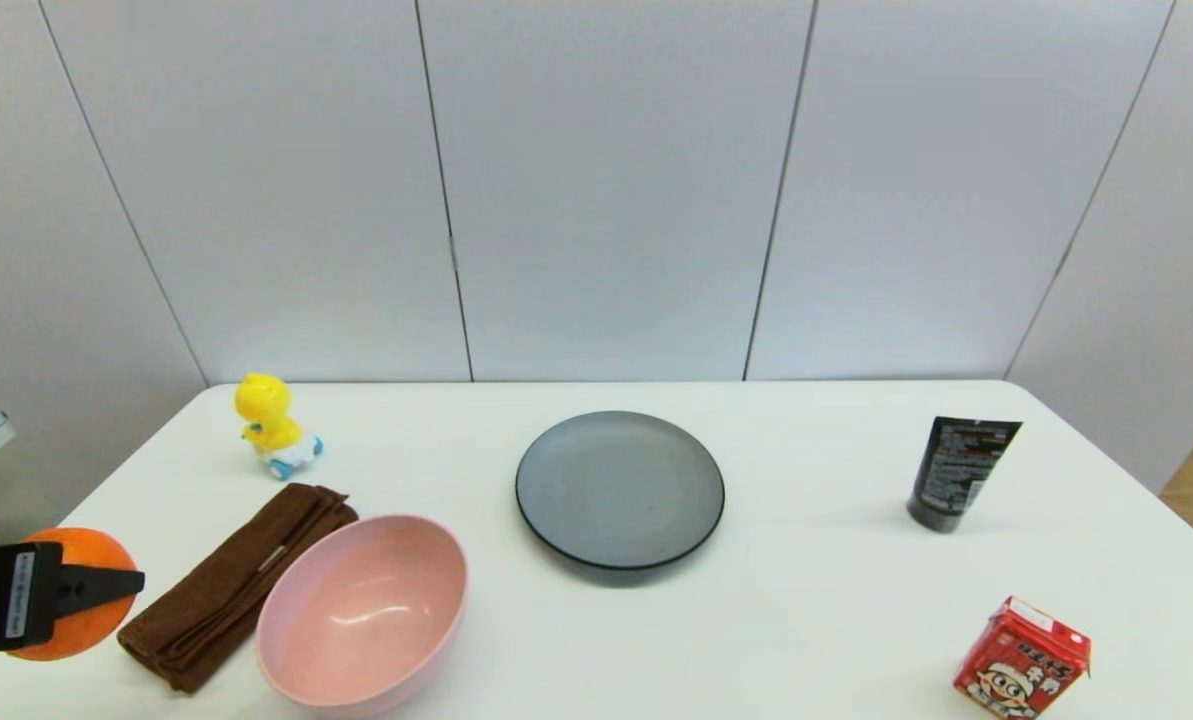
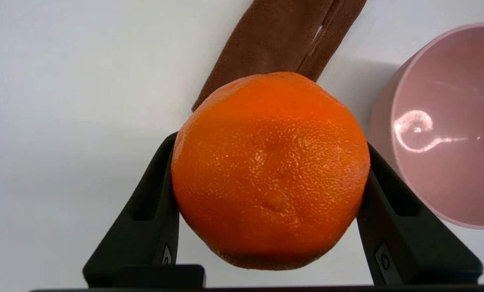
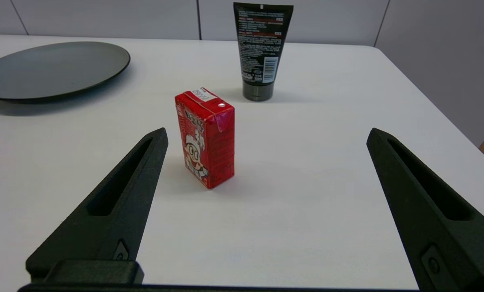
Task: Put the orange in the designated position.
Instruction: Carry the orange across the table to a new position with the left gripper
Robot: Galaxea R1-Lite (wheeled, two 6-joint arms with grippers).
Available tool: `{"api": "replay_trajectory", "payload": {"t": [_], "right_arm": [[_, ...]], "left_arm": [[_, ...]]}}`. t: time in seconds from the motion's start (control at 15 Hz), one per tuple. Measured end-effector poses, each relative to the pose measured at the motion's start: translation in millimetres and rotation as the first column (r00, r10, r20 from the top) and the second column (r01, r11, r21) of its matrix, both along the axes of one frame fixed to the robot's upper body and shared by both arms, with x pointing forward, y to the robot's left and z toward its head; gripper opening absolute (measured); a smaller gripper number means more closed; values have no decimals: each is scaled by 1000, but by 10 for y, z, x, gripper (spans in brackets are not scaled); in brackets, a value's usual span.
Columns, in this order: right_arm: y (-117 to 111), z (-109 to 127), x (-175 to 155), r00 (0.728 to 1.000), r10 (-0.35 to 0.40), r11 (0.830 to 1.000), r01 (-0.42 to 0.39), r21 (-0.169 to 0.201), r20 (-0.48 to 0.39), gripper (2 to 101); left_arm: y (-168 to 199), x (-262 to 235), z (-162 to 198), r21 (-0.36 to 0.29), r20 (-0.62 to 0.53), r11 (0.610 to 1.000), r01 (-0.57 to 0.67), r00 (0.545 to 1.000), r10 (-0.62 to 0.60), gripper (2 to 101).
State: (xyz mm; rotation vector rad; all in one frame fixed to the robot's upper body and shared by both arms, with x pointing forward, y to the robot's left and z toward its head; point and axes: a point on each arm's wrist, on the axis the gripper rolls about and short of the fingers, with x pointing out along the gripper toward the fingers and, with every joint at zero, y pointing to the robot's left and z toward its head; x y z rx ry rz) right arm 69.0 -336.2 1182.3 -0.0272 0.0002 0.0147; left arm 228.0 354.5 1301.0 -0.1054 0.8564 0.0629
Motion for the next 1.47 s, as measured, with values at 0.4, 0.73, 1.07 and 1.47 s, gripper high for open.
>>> {"api": "replay_trajectory", "payload": {"t": [0.4,0.73,1.07,1.47], "right_arm": [[0,0,0,1000,0,1000,0,0,0,973],[0,0,0,1000,1,1000,-1,0,0,973],[0,0,0,1000,0,1000,0,0,0,973],[0,0,0,1000,0,1000,0,0,0,973]], "left_arm": [[84,423,-70,1,19,1000,-7,1000,7,681],[209,899,-107,3,-1,1000,-18,1000,18,679],[412,1313,-260,15,2,999,-47,999,47,679],[520,1506,-531,7,-51,998,-66,997,66,679]]}}
